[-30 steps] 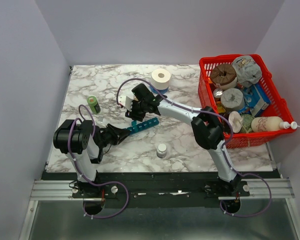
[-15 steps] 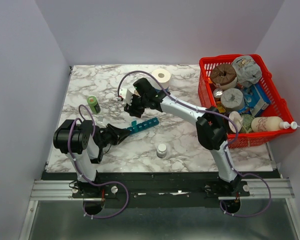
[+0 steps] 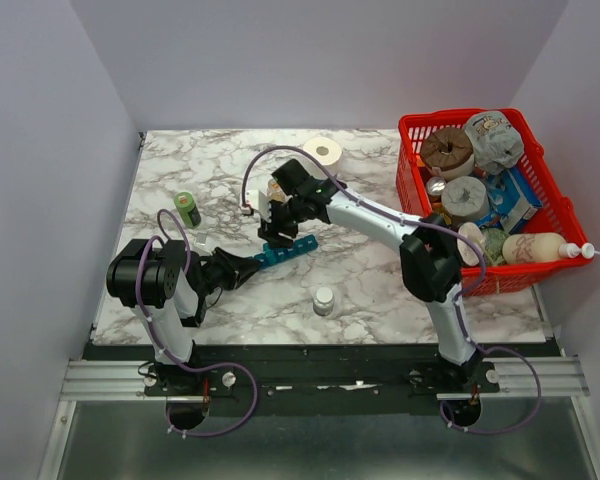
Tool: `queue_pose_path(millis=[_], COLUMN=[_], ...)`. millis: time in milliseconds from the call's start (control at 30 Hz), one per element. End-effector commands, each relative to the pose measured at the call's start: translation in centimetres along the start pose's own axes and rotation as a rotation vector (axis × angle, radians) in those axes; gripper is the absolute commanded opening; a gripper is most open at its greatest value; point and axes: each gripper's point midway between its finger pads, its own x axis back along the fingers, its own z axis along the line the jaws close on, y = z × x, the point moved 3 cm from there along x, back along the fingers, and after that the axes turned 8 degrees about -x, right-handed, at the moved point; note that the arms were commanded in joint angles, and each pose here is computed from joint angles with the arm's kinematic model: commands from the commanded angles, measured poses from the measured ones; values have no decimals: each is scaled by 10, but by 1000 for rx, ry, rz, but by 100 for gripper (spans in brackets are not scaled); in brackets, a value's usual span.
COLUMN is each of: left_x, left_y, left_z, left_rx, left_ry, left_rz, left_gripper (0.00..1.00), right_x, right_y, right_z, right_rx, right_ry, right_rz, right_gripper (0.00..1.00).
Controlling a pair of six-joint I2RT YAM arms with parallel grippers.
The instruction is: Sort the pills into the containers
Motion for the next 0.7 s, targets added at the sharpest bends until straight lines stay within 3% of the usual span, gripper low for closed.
queue_pose_path(millis=[0,667], left_x=[8,8], left_y=[-21,-21], left_z=[36,37], left_rx=[38,39], left_ry=[155,159], left_rz=[46,44], left_gripper=[0,0], right_x=[-18,-45], right_y=[-20,-19], right_z=[-1,-38], right_rx=[-34,-154], right_ry=[28,-137], right_rz=[69,65], right_gripper=[68,59])
